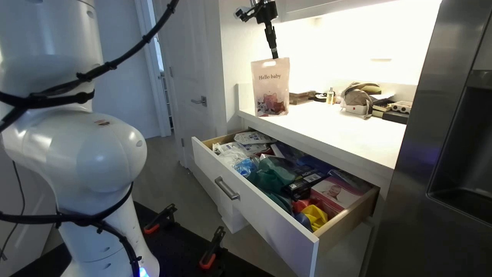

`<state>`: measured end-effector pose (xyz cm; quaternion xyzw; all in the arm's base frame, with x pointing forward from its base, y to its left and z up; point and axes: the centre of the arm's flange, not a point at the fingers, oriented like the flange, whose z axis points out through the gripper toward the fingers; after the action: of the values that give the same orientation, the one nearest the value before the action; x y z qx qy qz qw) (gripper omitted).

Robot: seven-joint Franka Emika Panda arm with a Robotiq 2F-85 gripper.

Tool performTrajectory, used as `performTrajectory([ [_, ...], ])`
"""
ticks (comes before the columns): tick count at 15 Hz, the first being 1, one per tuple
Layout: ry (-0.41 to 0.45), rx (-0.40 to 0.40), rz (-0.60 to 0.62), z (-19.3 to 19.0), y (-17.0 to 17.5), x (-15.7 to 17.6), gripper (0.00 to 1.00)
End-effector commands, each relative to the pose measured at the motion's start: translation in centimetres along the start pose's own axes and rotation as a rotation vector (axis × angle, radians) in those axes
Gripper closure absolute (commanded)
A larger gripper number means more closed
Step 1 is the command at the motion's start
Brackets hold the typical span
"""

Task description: Put the pack at the edge of the countertop into the drawer

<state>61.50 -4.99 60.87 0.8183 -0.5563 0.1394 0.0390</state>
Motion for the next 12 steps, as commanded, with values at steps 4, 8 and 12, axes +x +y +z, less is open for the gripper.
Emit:
performTrajectory([
  [4, -0.151, -0.029, -0.041, 2.8, 2.6, -2.3, 1.00],
  [8, -0.190, -0.045, -0.067, 3.6, 2.7, -3.8, 1.00],
  [12, -0.205, -0.063, -0.082, 4.7, 2.8, -4.9, 1.00],
])
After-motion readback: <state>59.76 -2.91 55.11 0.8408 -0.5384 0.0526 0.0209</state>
